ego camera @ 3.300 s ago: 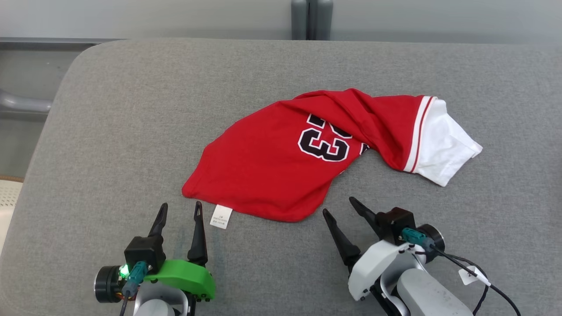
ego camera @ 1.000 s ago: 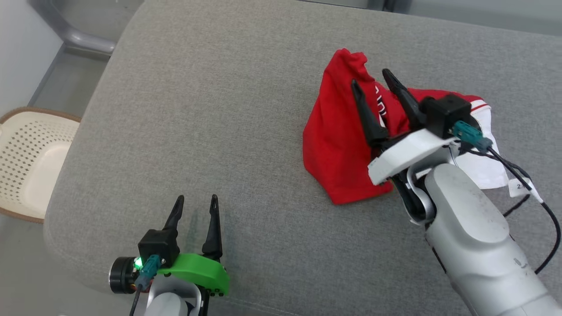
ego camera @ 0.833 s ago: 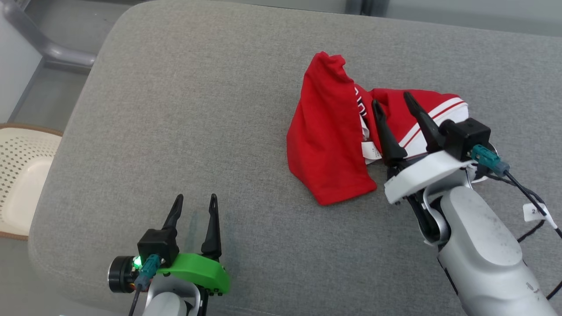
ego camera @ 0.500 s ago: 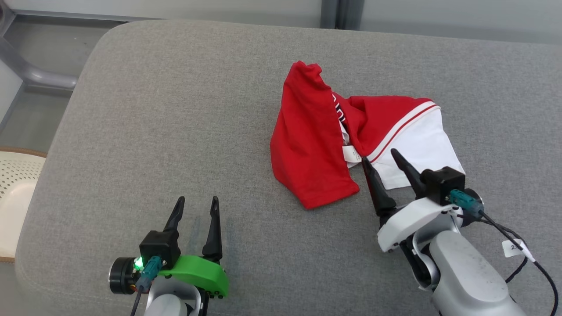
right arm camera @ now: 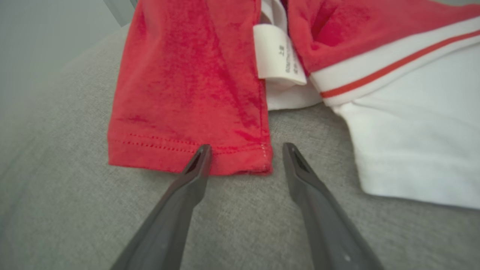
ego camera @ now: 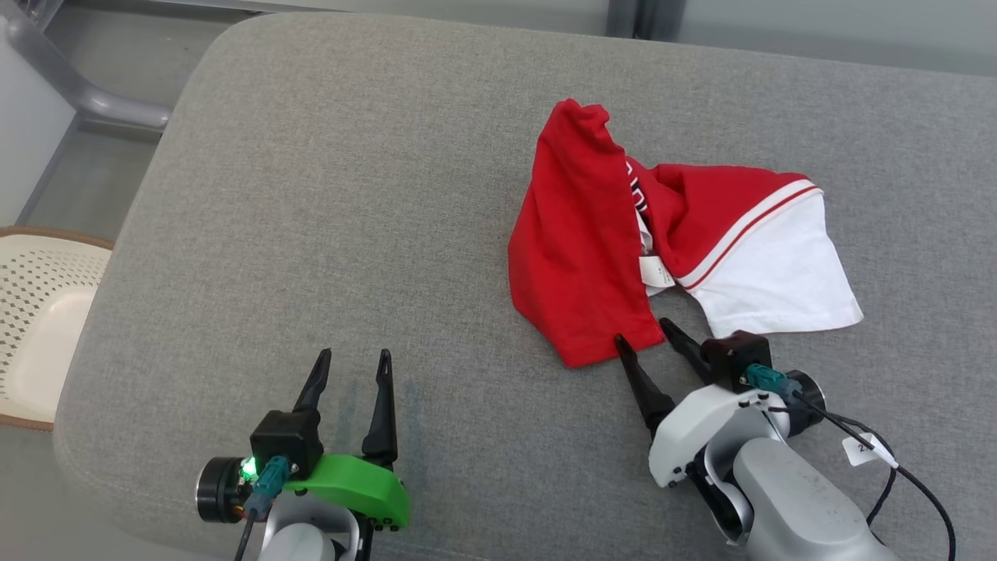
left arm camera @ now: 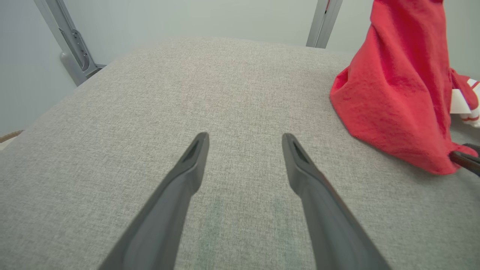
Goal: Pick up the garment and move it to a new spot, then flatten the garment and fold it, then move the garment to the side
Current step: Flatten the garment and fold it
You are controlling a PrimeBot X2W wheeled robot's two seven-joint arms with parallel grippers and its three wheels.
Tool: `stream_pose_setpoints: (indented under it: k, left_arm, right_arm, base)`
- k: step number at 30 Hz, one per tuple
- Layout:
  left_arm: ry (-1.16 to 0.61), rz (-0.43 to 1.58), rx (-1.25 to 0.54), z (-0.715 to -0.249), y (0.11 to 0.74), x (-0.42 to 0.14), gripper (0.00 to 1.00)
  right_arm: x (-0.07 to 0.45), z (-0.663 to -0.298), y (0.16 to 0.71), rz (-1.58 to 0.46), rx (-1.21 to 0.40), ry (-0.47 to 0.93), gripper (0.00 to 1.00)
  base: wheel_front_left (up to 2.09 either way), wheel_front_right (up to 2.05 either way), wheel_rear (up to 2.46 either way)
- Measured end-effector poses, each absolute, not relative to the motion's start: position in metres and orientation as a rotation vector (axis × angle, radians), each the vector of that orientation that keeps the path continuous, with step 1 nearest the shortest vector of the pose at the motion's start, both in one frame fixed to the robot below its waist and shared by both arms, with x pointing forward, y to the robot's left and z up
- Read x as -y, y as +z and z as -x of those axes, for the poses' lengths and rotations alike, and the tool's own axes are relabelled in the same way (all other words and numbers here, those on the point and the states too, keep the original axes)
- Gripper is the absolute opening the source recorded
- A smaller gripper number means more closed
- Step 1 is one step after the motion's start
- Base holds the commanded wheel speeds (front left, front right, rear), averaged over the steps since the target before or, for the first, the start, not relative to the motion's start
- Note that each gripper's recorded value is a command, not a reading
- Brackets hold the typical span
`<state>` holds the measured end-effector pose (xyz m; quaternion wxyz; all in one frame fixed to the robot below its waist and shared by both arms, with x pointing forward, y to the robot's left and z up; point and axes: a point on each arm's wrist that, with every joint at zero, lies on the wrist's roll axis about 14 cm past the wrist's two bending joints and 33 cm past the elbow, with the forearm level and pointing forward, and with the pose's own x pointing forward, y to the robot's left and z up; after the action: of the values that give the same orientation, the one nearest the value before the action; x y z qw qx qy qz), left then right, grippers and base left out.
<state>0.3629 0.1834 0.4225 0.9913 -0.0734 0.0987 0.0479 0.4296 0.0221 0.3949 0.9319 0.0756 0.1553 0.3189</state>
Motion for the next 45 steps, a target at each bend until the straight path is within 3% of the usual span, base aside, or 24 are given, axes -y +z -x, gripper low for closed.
stream_pose_setpoints:
  k: [2,9,16,17,18,19,25,37,45]
  left_arm:
    - [0.102,0.146,-0.199,-0.362,0.422,-0.185,1.0]
    - [0.116,0.15,-0.199,-0.359,0.422,-0.188,1.0]
    - [0.13,0.154,-0.19,-0.355,0.426,-0.192,1.0]
    - [0.133,0.153,-0.19,-0.353,0.426,-0.193,1.0]
    - [0.137,0.153,-0.191,-0.352,0.426,-0.194,1.0]
    - [0.141,0.153,-0.191,-0.351,0.426,-0.195,1.0]
    - [0.158,0.158,-0.199,-0.348,0.424,-0.199,1.0]
    - [0.106,0.164,-0.204,-0.363,0.421,-0.183,1.0]
    - [0.107,0.16,-0.208,-0.364,0.42,-0.184,1.0]
  right_arm:
    - [-0.028,-0.429,0.394,-0.144,-0.321,0.67,0.0]
    - [-0.054,-0.429,0.413,-0.152,-0.268,0.748,0.0]
    - [-0.129,-0.407,0.477,-0.188,-0.108,0.993,0.0]
    - [-0.136,-0.402,0.48,-0.185,-0.104,1.024,0.17]
    - [-0.141,-0.398,0.481,-0.186,-0.108,1.046,0.83]
    - [-0.148,-0.392,0.481,-0.194,-0.117,1.074,1.0]
    - [-0.168,-0.378,0.502,-0.274,-0.1,1.152,1.0]
    - [-0.064,-0.44,0.454,-0.233,-0.163,0.79,1.0]
    - [-0.049,-0.451,0.433,-0.188,-0.194,0.723,1.0]
  base:
    - [0.0,0.0,0.0]
    - [0.0,0.0,0.0]
    - [0.0,0.0,0.0]
    - [0.0,0.0,0.0]
    - [0.0,0.0,0.0]
    - [0.0,0.0,0.0]
    - [0.0,0.0,0.0]
    - [0.0,0.0,0.0]
    - [0.0,0.0,0.0]
